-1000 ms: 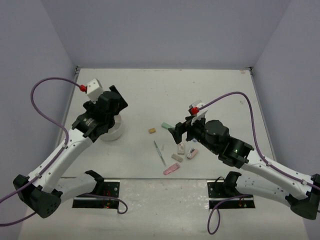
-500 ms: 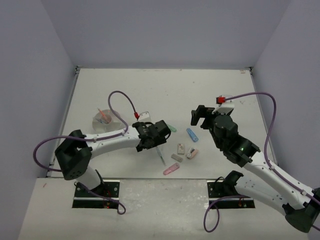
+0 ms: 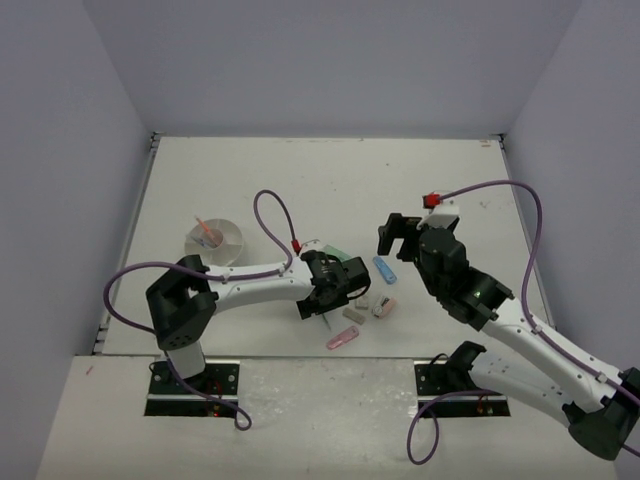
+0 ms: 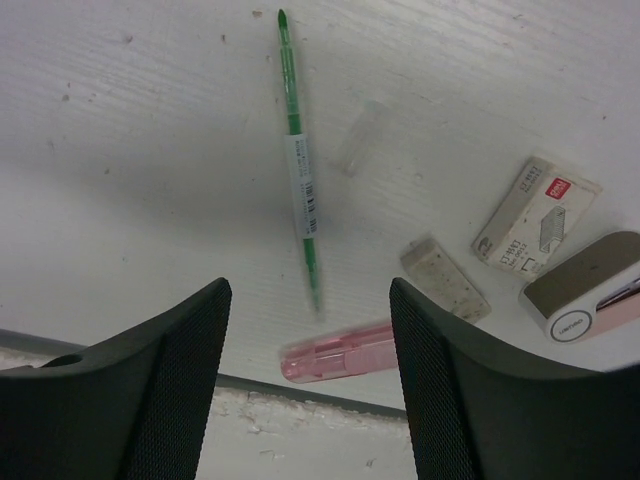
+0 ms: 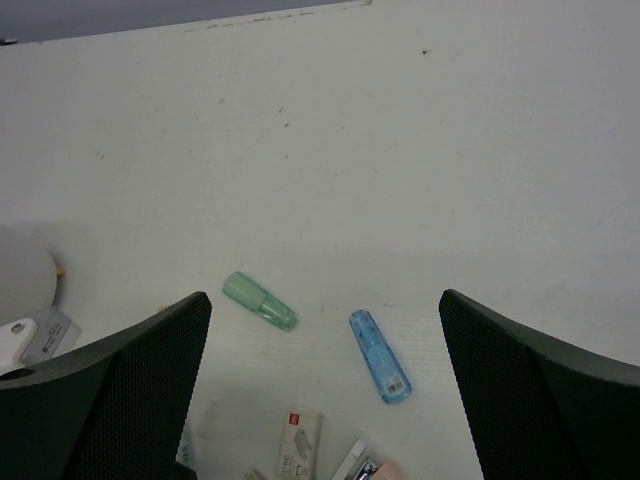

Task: Sort the stationery into containers
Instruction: Pick up the pen from the center of the board, then close the pen cap on the pen.

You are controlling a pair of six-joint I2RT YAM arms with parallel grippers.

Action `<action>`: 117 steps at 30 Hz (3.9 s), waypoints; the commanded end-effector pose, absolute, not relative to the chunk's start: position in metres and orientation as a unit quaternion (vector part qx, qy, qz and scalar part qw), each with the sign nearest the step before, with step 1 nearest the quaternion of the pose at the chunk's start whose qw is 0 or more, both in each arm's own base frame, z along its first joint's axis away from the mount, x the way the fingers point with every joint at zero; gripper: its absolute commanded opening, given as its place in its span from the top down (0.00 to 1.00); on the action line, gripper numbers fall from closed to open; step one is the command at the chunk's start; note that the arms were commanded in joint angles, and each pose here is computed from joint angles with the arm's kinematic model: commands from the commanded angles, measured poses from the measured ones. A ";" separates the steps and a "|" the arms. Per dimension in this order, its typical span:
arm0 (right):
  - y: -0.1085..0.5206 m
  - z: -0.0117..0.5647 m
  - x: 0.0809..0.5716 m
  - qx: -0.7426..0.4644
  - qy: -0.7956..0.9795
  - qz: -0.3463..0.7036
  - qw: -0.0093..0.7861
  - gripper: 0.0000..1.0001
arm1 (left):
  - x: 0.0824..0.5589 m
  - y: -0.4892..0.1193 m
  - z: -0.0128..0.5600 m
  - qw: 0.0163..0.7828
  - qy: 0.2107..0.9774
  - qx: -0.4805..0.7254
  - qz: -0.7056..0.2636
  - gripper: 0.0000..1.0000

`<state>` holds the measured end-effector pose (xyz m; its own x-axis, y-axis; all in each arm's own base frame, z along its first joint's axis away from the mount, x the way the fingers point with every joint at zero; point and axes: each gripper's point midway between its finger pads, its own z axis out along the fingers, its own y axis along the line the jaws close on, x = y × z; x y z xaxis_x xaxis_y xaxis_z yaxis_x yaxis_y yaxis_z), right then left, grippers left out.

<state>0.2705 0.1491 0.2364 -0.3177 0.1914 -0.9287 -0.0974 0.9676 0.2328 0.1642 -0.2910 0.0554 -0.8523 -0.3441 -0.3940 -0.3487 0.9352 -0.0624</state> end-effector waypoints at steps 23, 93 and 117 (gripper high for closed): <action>0.156 0.255 0.268 0.030 0.790 0.159 0.591 0.01 | 0.186 -0.266 0.011 0.188 0.961 -0.201 0.020 0.57; 0.311 0.025 0.233 0.063 0.963 0.061 0.255 0.67 | 0.195 -0.163 0.225 0.517 0.834 0.131 -0.139 1.00; 0.327 0.111 0.242 0.016 0.923 0.177 0.342 1.00 | 0.193 -0.168 0.234 0.518 0.832 0.115 -0.163 1.00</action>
